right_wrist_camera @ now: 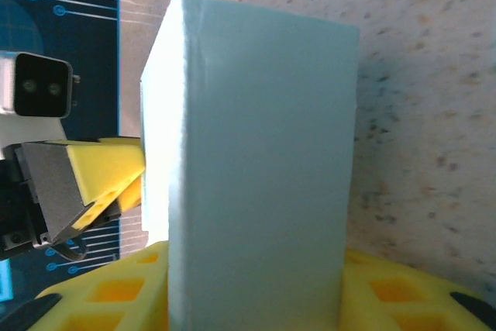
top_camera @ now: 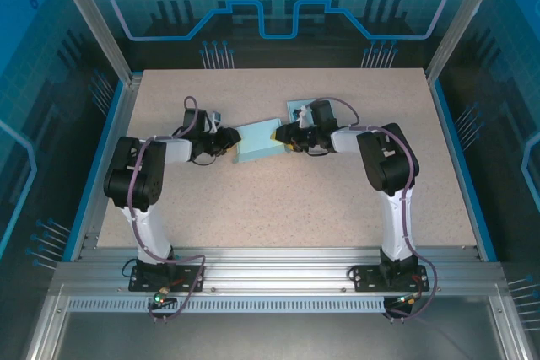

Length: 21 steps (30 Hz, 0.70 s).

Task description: Fold the paper box

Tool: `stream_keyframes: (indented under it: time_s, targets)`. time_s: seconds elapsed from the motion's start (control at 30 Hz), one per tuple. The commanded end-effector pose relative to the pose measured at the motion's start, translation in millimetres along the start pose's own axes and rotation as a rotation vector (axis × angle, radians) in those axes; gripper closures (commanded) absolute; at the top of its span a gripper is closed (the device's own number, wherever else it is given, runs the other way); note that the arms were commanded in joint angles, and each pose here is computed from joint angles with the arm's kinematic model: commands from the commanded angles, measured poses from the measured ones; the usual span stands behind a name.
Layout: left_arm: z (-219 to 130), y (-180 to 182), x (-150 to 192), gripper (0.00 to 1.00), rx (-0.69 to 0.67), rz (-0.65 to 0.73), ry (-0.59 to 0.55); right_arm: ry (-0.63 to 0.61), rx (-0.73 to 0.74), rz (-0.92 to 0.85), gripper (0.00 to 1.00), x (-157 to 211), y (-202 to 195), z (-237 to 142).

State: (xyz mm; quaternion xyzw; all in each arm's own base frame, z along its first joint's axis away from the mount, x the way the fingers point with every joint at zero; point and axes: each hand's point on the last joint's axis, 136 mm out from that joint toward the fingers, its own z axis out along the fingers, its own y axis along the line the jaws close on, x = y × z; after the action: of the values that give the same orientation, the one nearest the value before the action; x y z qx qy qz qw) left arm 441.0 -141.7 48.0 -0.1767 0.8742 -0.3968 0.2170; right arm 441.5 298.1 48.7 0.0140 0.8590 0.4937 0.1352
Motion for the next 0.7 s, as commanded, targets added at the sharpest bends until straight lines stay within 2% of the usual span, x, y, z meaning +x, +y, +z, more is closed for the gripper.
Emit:
stream_keyframes:
  time_s: [0.0, 0.2, 0.33, 0.4, 0.47, 0.6, 0.67]
  targets:
    - [-15, -22, 7, 0.55, 0.038, 0.026, 0.011, 0.059, -0.047, -0.005, 0.59, 22, 13, 7]
    - [-50, -54, -3, 0.32, 0.063, 0.144, -0.08, 0.075, -0.05, 0.063, 0.6, 26, 29, -15]
    - [-74, -74, -3, 0.2, 0.103, 0.334, -0.177, 0.099, -0.035, 0.146, 0.6, 32, 33, -36]
    - [-85, -88, 9, 0.12, 0.138, 0.519, -0.234, 0.117, -0.032, 0.19, 0.61, 36, 36, -48]
    - [-91, -102, 30, 0.03, 0.149, 0.761, -0.3, 0.138, -0.028, 0.226, 0.61, 41, 40, -57]
    - [-85, -118, 97, 0.01, 0.114, 1.313, -0.344, 0.19, -0.013, 0.299, 0.6, 53, 44, -74]
    - [-83, -119, 113, 0.01, 0.068, 1.465, -0.369, 0.203, -0.003, 0.33, 0.6, 57, 43, -81]
